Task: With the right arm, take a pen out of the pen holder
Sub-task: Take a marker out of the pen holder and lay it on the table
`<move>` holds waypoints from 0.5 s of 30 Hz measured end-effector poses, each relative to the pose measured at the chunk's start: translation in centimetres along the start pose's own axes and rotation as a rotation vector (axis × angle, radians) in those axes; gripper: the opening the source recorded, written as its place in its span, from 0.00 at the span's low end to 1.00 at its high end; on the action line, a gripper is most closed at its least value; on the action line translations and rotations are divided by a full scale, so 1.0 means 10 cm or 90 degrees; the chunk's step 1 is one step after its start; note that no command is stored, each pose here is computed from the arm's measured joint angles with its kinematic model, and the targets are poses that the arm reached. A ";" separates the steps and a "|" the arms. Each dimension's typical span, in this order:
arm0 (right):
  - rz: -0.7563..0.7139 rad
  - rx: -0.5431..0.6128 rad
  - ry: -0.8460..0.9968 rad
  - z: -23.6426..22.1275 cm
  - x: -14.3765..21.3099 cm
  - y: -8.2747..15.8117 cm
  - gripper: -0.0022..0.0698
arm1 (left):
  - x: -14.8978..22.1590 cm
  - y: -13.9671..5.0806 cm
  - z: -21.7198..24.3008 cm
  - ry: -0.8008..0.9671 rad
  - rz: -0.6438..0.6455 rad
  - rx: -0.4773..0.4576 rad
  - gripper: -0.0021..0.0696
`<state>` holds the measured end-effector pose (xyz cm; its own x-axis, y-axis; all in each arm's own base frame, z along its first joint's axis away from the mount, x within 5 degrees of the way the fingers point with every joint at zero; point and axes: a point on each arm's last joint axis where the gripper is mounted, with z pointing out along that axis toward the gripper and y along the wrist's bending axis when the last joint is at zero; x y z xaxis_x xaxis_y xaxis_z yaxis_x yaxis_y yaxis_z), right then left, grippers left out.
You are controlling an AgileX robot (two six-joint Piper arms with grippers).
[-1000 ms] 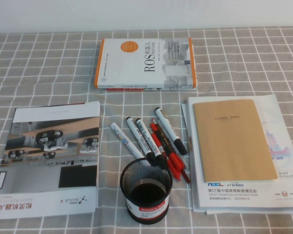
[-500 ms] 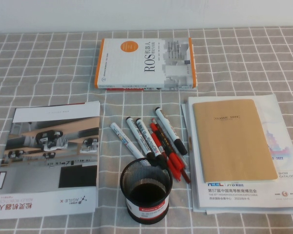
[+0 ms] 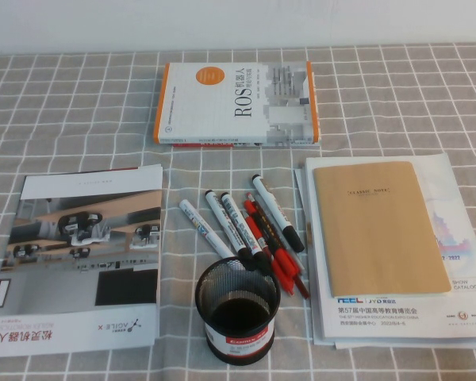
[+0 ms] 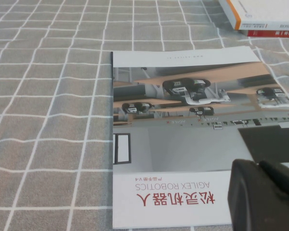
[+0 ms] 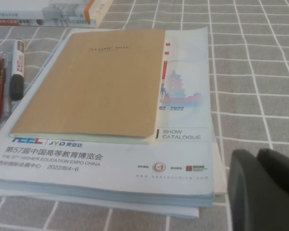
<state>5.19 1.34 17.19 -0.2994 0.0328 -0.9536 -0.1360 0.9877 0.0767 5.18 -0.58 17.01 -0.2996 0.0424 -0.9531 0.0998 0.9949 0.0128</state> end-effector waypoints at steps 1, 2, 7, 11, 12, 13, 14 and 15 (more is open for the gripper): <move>0.000 0.000 0.000 0.00 0.00 0.00 0.01 | 0.00 0.00 0.00 0.000 0.000 0.000 0.02; 0.000 0.000 0.000 0.00 0.00 0.00 0.01 | 0.00 0.00 0.00 0.000 0.000 0.000 0.02; 0.000 0.000 0.000 0.00 0.00 0.00 0.01 | 0.00 0.00 0.00 0.000 0.000 0.000 0.02; 0.005 -0.002 -0.001 0.00 0.00 0.00 0.01 | 0.00 0.00 0.00 0.000 0.000 0.000 0.02; 0.008 -0.003 -0.001 0.00 0.00 0.00 0.01 | 0.00 0.00 0.00 0.000 0.000 0.000 0.02; 0.009 -0.004 -0.001 0.00 0.00 0.01 0.01 | 0.00 0.00 0.00 0.000 0.000 0.000 0.02; 0.011 -0.005 -0.001 0.00 0.00 0.01 0.01 | 0.00 0.00 0.00 0.000 0.000 0.000 0.02; 0.014 -0.005 -0.002 0.00 0.00 0.01 0.01 | 0.00 0.00 0.00 0.000 0.000 0.000 0.02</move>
<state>5.18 1.42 17.22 -0.2997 0.0546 -0.9525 -0.1376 0.9855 0.0998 5.18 -0.58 17.01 -0.2996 0.0424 -0.9531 0.0998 0.9949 0.0128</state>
